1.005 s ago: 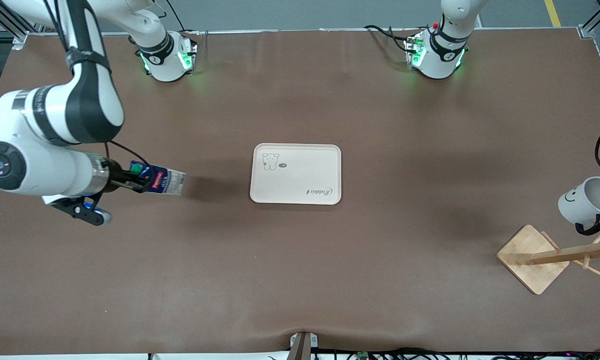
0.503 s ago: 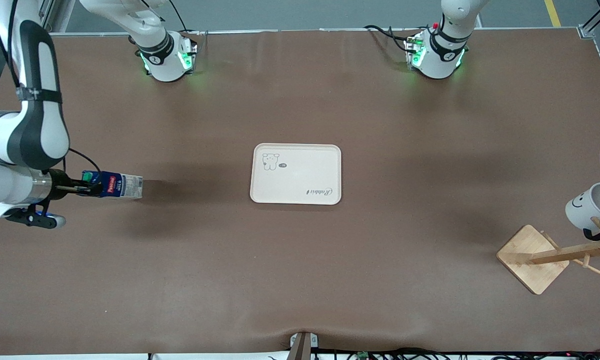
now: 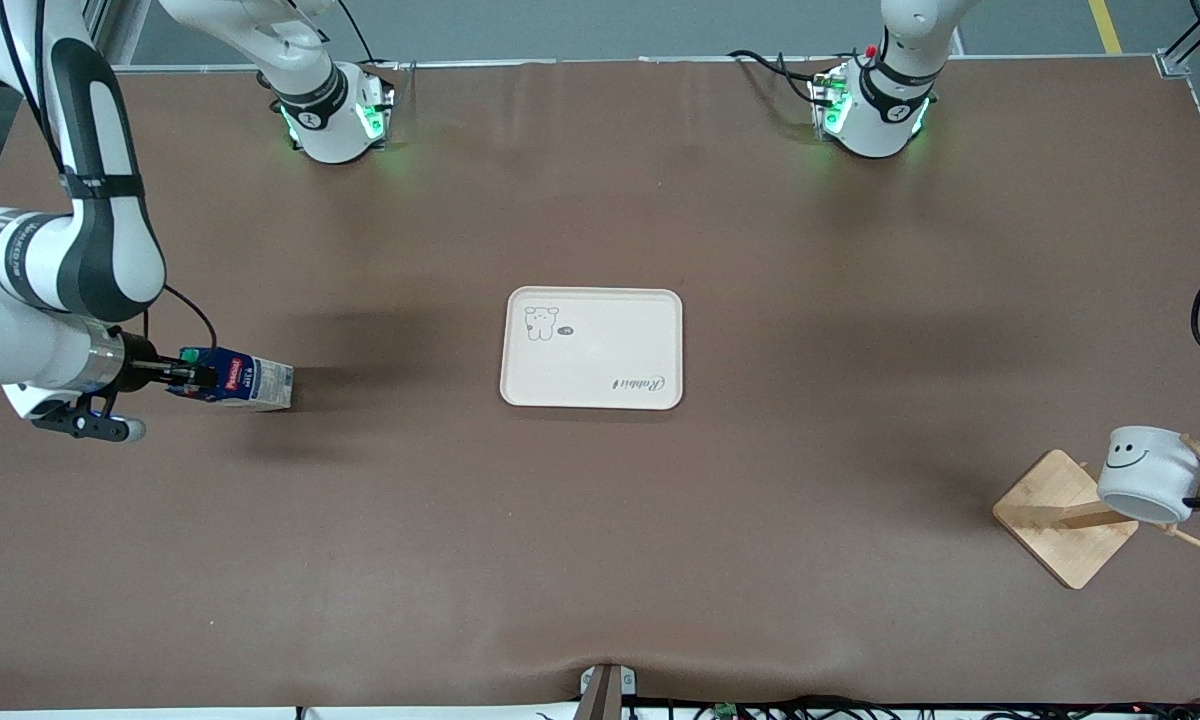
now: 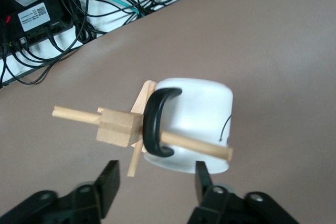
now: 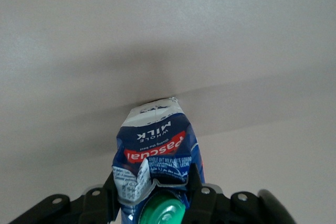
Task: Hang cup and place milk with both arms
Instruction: 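Hang the mug on the stand while the right gripper carries milk away, then release the mug and raise the left gripper while lowering the milk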
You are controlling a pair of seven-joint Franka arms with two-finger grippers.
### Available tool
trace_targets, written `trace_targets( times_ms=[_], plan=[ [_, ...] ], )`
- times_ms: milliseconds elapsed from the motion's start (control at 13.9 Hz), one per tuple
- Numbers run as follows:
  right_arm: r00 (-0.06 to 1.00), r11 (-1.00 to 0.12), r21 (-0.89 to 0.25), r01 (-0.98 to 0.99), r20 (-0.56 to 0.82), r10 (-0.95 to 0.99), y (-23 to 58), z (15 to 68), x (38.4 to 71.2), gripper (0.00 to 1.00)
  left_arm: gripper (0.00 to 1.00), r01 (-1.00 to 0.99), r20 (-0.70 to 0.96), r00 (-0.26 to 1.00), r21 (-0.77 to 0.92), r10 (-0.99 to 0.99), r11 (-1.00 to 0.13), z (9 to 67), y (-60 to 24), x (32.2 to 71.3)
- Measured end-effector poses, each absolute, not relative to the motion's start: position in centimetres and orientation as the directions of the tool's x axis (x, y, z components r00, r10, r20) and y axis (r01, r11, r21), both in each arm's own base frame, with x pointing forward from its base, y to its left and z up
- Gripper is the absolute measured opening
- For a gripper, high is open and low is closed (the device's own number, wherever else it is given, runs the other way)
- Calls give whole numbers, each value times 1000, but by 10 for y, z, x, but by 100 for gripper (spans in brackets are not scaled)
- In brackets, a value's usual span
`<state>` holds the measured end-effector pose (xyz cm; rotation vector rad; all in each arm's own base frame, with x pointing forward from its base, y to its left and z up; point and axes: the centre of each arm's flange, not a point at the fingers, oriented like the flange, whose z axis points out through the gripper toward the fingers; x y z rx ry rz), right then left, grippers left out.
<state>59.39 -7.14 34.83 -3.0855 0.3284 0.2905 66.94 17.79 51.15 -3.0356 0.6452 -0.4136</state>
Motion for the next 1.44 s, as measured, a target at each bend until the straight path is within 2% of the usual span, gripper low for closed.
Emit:
trace_targets(
  times_ms=[144,215,790,1149,1292,1436],
  plan=[
    [951,-968,2,-250,-187,-246,-75,348,592,52,93,-337,244,909,-46,-337,-940,523,165,666],
    [946,-963,6,-270,-186,-266,-77,348,592,52,100,-305,234,923,-35,-305,-952,529,156,664],
    [927,-945,45,-325,-181,-327,-81,350,590,51,100,-39,76,996,18,-37,-999,573,58,633],
    [938,-958,40,-286,-192,-288,-85,347,587,48,100,-36,82,996,-24,-38,-999,598,19,620],
    [942,-962,36,-271,-193,-273,-89,346,586,51,100,-61,96,993,-41,-65,-997,609,-2,616],
    [943,-963,35,-268,-194,-269,-90,346,586,67,100,-79,88,992,-70,-85,-994,622,-22,605]
  ],
)
